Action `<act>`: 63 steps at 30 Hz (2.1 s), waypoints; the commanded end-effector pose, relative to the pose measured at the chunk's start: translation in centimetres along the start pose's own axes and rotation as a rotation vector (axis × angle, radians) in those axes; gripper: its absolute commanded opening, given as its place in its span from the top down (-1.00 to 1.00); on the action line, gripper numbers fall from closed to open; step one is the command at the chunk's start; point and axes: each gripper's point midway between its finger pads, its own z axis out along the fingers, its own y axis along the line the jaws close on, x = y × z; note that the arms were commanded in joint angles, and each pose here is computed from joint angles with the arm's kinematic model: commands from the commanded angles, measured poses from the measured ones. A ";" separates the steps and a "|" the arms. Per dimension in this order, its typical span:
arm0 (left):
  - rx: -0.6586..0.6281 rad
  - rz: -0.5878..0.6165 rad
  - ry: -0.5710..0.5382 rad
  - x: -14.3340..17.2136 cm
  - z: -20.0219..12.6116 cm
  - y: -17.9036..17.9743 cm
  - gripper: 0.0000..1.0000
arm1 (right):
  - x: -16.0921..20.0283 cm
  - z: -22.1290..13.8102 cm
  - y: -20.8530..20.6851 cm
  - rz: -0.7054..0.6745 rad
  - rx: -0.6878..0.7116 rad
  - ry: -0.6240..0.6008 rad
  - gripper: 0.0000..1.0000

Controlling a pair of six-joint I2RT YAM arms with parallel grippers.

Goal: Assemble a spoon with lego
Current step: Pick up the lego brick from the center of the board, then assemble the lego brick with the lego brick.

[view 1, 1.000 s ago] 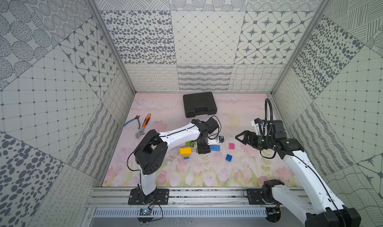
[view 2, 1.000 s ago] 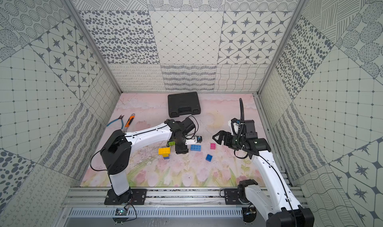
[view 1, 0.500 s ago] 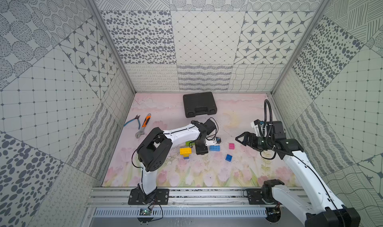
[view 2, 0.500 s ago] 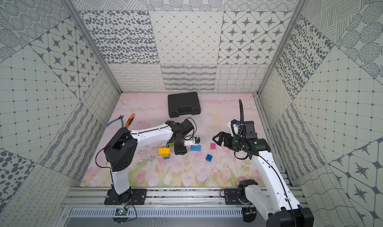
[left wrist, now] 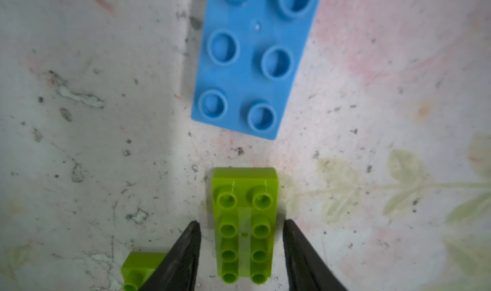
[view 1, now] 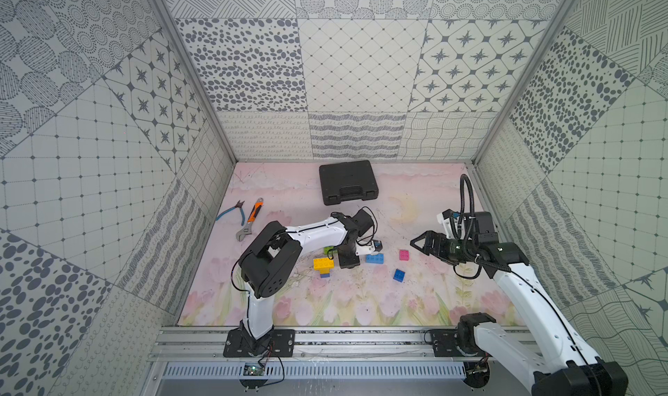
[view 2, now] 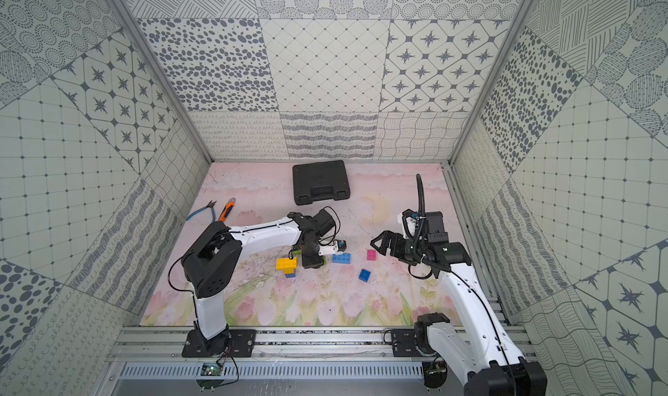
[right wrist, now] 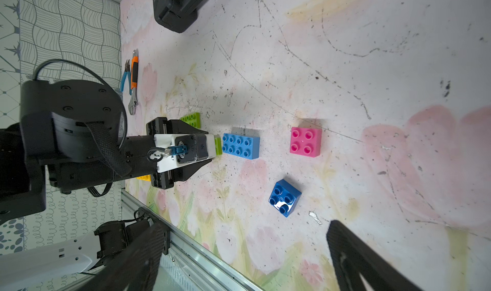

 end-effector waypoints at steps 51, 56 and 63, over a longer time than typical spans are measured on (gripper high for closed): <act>-0.073 0.017 0.029 10.9 -13.4 -4.5 0.37 | -0.4 1.3 3.0 -0.059 -0.142 0.026 -0.96; -0.076 0.004 0.022 10.7 -13.1 -3.8 0.36 | -0.2 1.4 2.9 -0.060 -0.139 0.031 -0.96; -0.045 0.008 0.019 9.9 -12.4 -3.6 0.35 | 0.0 1.7 2.6 -0.064 -0.133 0.038 -0.96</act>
